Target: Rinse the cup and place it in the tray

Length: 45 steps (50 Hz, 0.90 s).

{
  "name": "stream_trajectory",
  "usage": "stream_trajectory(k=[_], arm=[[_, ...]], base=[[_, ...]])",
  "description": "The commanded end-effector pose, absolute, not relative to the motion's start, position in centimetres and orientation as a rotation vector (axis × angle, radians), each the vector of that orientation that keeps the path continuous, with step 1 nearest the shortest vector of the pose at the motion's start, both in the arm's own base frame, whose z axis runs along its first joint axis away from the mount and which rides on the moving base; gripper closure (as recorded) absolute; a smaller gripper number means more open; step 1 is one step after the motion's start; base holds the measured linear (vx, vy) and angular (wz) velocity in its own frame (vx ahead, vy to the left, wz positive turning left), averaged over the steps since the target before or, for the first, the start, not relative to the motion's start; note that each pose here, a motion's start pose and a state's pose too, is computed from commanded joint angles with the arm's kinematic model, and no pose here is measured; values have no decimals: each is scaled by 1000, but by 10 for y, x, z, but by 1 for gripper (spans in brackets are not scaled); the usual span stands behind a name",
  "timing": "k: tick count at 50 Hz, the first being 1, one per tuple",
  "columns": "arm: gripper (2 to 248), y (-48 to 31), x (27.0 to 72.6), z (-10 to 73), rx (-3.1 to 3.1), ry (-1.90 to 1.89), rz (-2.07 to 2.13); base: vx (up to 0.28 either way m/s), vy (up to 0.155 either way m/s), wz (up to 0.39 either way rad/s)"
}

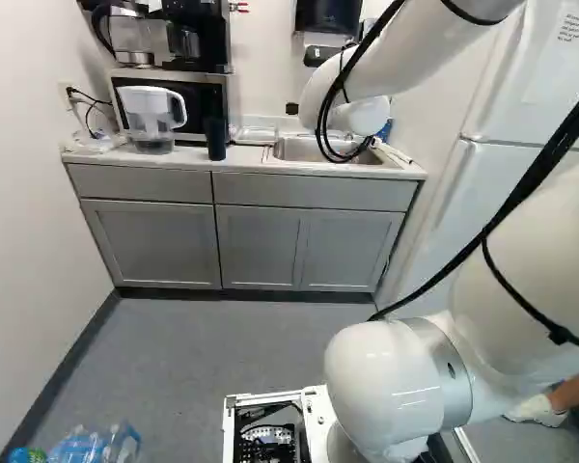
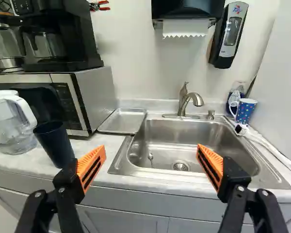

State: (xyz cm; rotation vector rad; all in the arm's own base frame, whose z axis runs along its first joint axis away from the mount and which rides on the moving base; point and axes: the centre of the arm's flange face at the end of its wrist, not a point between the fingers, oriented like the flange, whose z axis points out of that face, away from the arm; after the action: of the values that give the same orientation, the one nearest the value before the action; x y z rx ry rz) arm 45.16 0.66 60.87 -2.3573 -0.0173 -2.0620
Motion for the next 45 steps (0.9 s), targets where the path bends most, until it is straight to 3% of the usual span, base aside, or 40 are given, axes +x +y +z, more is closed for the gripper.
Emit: stream_trajectory(k=[45], arm=[[3,7,467,647,-2291,-16,-2135]], base=[[0,0,0]])
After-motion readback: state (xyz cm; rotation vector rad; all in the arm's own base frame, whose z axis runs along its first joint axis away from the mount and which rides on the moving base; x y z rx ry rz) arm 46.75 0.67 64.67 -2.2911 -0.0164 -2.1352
